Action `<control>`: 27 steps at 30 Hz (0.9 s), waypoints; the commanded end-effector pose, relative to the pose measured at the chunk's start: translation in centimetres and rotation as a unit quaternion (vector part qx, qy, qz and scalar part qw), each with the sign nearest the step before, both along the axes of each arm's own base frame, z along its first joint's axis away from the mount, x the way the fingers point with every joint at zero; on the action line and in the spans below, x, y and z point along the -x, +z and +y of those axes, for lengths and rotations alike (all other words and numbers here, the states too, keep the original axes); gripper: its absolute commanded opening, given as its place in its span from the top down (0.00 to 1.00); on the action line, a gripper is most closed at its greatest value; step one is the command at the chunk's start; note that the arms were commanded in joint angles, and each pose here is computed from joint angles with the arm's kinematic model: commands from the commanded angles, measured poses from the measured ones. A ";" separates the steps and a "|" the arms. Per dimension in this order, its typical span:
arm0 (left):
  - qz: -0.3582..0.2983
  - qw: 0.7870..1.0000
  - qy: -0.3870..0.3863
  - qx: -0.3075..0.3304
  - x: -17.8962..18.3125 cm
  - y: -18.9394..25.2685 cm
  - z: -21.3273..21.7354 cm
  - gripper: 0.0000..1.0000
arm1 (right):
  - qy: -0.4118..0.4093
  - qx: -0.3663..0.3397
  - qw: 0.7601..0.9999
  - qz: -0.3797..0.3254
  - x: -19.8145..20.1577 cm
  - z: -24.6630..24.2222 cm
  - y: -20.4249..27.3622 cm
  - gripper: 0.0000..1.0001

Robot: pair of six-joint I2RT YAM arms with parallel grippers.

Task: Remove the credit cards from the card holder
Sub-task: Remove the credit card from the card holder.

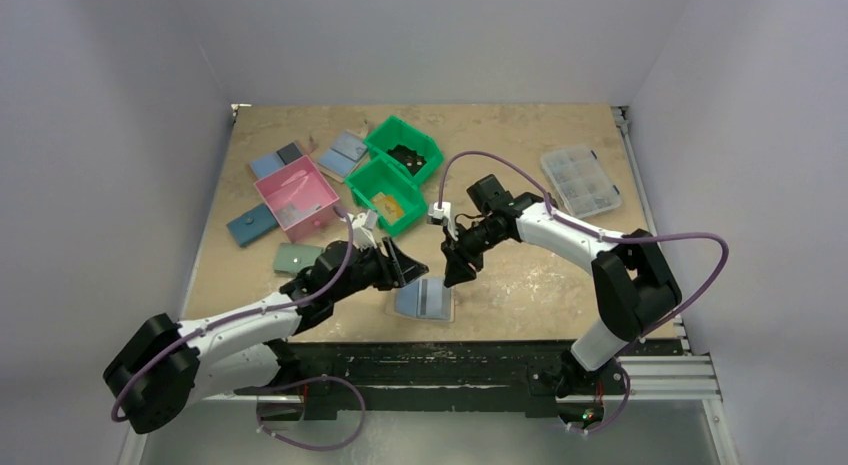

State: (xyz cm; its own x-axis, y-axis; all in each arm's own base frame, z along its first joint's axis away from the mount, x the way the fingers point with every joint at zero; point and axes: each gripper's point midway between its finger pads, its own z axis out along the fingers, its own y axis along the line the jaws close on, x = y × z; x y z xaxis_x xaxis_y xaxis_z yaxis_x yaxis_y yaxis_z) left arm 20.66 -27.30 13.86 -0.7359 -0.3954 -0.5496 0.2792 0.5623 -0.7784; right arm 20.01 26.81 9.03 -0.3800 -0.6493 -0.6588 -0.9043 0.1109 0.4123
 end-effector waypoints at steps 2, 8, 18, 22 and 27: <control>-0.012 0.997 -0.064 0.041 0.4 1.8 -2.7 0.54 | -0.004 0.001 1.000 -0.011 -0.8 0.0 0.1 0.57; 0.023 0.997 -0.068 0.011 0.5 -1.3 -2.9 0.62 | -0.011 0.010 1.000 -0.009 -1.1 -0.3 -0.4 0.57; 0.086 0.992 -0.051 -0.071 0.6 -7.6 -1.8 0.60 | -0.011 0.019 1.000 -0.002 -1.0 -0.5 -1.0 0.57; 0.097 0.990 -0.047 -0.090 0.7 -9.0 -1.3 0.57 | -0.011 0.020 1.000 -0.001 -1.0 -0.5 -1.1 0.57; 0.111 0.988 -0.050 -0.095 1.0 -10.4 -1.3 0.53 | -0.010 0.021 1.000 -0.001 -1.0 -0.5 -1.1 0.58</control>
State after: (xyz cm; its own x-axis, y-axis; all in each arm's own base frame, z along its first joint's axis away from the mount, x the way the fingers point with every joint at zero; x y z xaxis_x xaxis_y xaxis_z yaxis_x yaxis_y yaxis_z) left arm 18.97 -28.09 3.42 -0.8872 -0.2267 -0.4018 0.1478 0.6855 -0.7130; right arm 20.51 26.20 7.69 -0.4054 -0.6692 -0.6227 -0.8949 0.1516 0.4197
